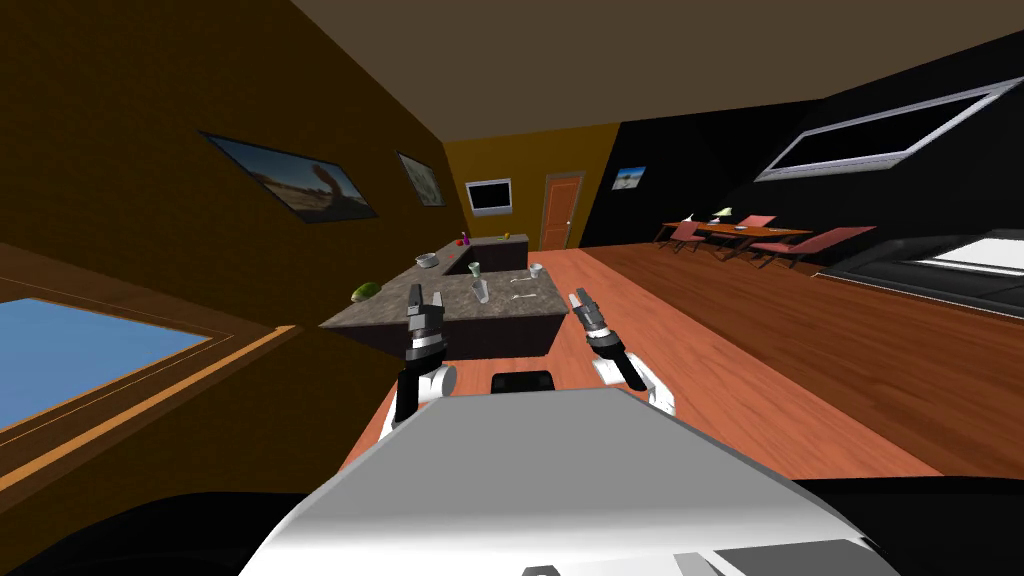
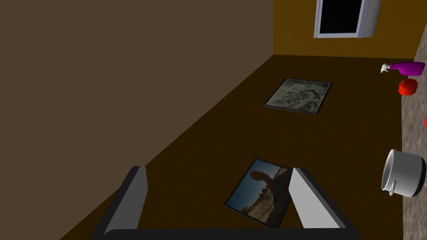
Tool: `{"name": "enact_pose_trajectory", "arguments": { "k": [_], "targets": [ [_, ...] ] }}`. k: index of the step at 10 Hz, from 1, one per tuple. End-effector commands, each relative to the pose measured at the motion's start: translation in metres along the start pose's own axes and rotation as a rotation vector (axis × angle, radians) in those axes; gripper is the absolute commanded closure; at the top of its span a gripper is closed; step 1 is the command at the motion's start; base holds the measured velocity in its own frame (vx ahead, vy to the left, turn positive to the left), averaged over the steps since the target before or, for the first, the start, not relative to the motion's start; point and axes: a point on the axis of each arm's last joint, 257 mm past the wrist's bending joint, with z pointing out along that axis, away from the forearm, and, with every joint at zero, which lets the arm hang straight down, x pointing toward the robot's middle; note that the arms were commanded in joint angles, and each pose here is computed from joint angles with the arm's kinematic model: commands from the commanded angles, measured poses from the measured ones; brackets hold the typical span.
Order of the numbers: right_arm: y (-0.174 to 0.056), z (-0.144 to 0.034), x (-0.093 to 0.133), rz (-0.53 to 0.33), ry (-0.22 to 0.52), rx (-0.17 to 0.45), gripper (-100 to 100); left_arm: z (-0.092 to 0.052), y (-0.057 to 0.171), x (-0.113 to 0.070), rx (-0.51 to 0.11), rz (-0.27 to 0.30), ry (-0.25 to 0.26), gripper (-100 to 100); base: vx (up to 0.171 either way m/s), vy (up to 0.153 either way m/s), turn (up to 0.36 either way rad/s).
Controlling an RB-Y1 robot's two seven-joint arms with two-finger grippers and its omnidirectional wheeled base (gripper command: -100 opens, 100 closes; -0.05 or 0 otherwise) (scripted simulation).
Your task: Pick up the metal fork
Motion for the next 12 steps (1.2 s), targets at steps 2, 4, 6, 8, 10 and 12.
{"name": "enact_pose_trajectory", "arguments": {
  "k": [2,4,6,8,10,12],
  "targets": [
    [-0.019,-0.006,0.005,-0.063,0.082,0.026,-100,0.0,0.0,0.0,0.0,0.0,0.0,0,-0.088,-0.024,0.104],
    [-0.034,-0.011,0.007,-0.11,0.143,0.048,-100,0.0,0.0,0.0,0.0,0.0,0.0,0,-0.078,-0.022,0.145],
    [-0.049,-0.018,0.008,-0.16,0.208,0.069,-100,0.0,0.0,0.0,0.0,0.0,0.0,0,-0.085,0.002,0.154],
    [-0.064,-0.025,0.007,-0.21,0.274,0.093,-100,0.0,0.0,0.0,0.0,0.0,0.0,0,-0.081,0.003,0.176],
    [-0.082,-0.035,0.005,-0.257,0.336,0.124,-100,0.0,0.0,0.0,0.0,0.0,0.0,0,-0.073,0.001,0.162],
    [-0.099,-0.046,0.0,-0.31,0.403,0.156,-100,0.0,0.0,0.0,0.0,0.0,0.0,0,-0.067,0.013,0.18]
  ]
}}
